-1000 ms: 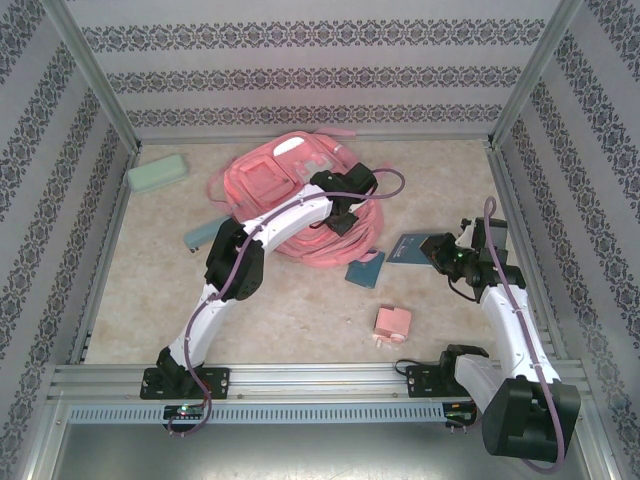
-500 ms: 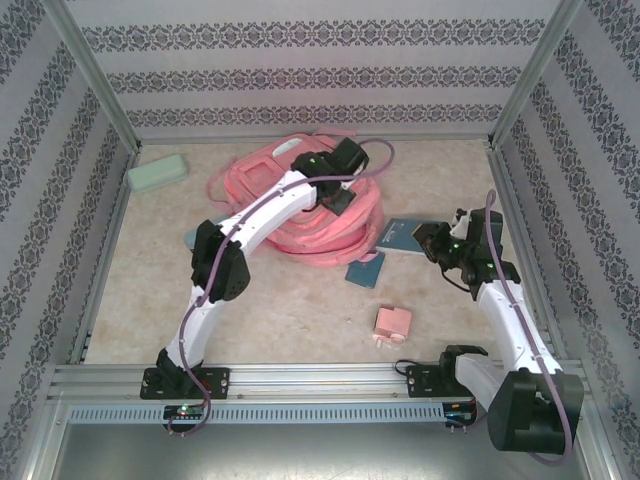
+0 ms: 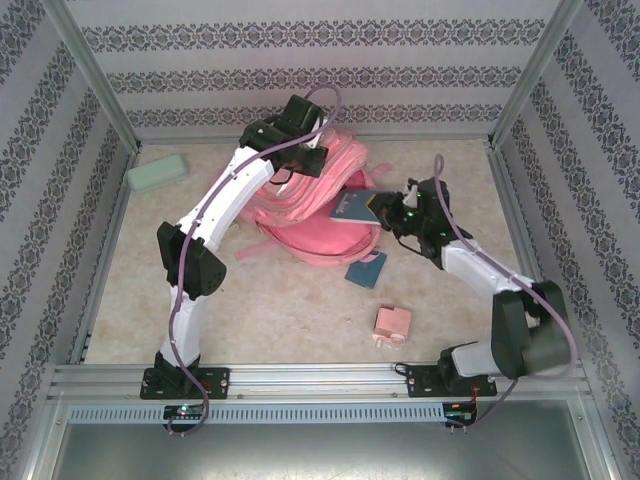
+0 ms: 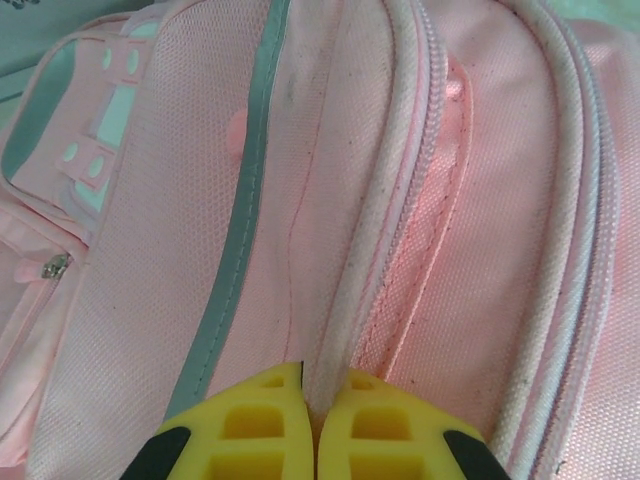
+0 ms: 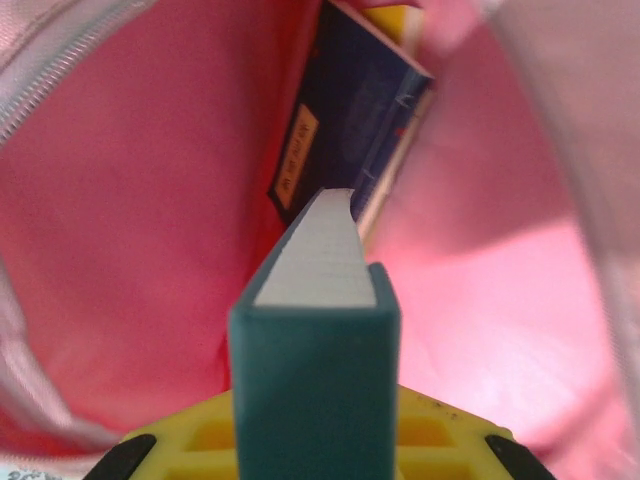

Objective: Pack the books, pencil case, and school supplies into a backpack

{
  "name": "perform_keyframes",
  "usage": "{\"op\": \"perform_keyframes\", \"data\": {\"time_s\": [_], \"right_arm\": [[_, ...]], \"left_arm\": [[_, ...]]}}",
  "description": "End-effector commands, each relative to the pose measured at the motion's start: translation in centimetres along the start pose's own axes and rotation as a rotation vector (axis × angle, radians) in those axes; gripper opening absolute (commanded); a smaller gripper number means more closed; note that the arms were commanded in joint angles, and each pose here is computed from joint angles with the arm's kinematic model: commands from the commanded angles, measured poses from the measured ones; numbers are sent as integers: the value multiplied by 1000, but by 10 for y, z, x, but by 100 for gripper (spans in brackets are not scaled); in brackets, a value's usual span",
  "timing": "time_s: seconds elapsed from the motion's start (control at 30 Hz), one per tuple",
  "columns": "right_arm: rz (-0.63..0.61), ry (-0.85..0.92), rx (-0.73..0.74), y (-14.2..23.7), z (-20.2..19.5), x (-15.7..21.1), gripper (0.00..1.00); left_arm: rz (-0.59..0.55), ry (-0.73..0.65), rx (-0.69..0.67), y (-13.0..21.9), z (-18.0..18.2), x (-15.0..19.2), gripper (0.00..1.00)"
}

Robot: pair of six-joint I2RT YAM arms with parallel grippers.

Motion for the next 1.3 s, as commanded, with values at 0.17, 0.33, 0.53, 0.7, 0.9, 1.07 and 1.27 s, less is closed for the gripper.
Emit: {"op": "perform_keyframes", "data": {"time_s": [0.17,0.33,0.53,0.7,0.9,1.07,1.27], "right_arm": [[-173,-24,-119,-69,51,-43,0],[-229,-101,-109,-112,40,-48,0],[-263,-142,-89,-165,32,-48,0],[-216,-152,-76,-204,30,-47,24],[-180,-83,12,-193,29,-43,93],[-145,-54,52,-173,30,-43,98],[-124,-20,69,-145,32,-40,98]], "left_arm": [[-176,109,86,43,0,-45,0],[-200,136,107,47,3,-53,0],[-213,152,144,50,1,-58,0],[-203,155,157,48,1,-57,0],[-193,162,152,45,5,-56,0],[-178,170,161,37,5,-55,0],[-169,168,151,31,8,-53,0]]}}
Point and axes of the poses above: each hand's point on the last joint's axis, 136 mm out from that joint toward the fingers, its own y axis back along the fingers, its own z axis along the line the jaws close on, x = y × z, the point moved 3 cm from there along y, back along the fingers, and after that the axes turned 5 degrees about y, right-handed, at the moved point
